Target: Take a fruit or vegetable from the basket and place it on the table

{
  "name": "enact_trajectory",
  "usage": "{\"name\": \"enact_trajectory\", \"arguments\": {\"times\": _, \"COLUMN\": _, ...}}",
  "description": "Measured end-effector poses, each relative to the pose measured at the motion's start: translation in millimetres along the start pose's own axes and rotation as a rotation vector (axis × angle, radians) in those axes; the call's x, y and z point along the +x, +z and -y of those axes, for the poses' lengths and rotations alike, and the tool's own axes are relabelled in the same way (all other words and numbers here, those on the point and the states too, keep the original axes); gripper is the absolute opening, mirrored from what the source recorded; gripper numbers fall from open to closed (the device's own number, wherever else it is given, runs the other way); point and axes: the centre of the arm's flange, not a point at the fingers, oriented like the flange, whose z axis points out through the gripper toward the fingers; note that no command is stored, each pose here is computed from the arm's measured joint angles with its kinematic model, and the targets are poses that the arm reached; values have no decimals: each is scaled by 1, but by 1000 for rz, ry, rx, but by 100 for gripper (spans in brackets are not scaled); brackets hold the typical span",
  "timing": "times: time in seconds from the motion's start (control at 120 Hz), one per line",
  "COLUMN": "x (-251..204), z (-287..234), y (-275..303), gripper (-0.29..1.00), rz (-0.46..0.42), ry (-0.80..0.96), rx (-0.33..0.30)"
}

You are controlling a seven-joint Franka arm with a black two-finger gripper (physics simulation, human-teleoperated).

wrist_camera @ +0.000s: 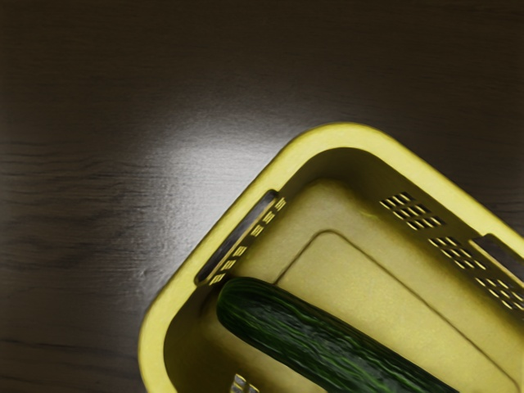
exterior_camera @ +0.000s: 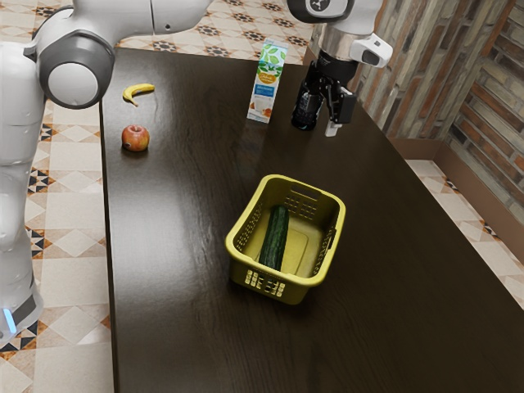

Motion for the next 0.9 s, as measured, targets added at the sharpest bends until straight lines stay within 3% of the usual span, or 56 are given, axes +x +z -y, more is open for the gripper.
{"name": "enact_trajectory", "arguments": {"times": 0.275, "x": 0, "z": 1, "y": 0, "gripper": 70, "rz": 1, "ry": -2, "rx": -4}}
{"name": "enact_trajectory", "arguments": {"times": 0.383, "x": 2, "z": 16, "y": 0, "gripper": 70, "rz": 5, "ry": -34, "rx": -33}}
{"name": "enact_trajectory", "arguments": {"times": 0.617, "x": -42, "z": 5, "y": -119, "gripper": 70, "rz": -204, "ry": -29, "rx": -73}}
{"name": "enact_trajectory", "arguments": {"times": 0.9, "x": 13, "z": -23, "y": -30, "gripper": 70, "rz": -60, "ry": -176, "rx": -75}}
